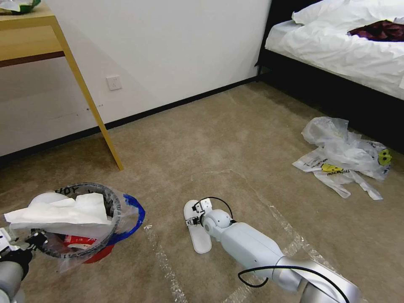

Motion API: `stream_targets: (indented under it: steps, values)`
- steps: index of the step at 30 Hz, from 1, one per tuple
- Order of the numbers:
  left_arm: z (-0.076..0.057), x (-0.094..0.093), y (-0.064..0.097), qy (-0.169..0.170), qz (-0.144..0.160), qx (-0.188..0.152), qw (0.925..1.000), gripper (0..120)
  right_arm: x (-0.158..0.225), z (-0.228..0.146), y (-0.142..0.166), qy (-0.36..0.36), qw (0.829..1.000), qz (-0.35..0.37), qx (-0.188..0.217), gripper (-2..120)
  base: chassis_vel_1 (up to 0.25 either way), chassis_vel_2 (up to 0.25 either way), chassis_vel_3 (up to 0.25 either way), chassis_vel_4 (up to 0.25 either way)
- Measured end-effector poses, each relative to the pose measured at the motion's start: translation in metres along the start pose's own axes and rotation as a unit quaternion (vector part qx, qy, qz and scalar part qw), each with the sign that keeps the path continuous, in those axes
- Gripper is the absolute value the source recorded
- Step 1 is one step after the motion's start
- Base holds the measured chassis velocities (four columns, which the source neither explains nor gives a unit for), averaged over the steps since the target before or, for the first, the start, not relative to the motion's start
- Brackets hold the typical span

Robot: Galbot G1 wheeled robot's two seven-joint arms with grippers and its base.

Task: Pick up the trash bin and place the garbage on the floor into it.

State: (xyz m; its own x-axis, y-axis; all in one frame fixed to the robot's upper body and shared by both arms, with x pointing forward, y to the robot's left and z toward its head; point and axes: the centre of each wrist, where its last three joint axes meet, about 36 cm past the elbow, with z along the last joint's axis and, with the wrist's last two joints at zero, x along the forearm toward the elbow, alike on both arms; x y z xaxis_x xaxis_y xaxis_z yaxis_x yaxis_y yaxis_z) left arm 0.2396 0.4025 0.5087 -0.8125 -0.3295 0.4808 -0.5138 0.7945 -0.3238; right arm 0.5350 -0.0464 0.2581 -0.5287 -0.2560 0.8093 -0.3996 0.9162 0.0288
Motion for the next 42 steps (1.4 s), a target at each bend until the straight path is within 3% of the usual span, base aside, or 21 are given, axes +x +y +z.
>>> stream_targets:
  steps: [42]
  values:
    - [0.001, 0.0, 0.001, -0.004, -0.003, 0.004, 1.0, 1, -0.01, 0.003, 0.013, -0.007, 1.0, -0.007, 0.017, 92, 0.0, 0.0, 0.0, 0.0]
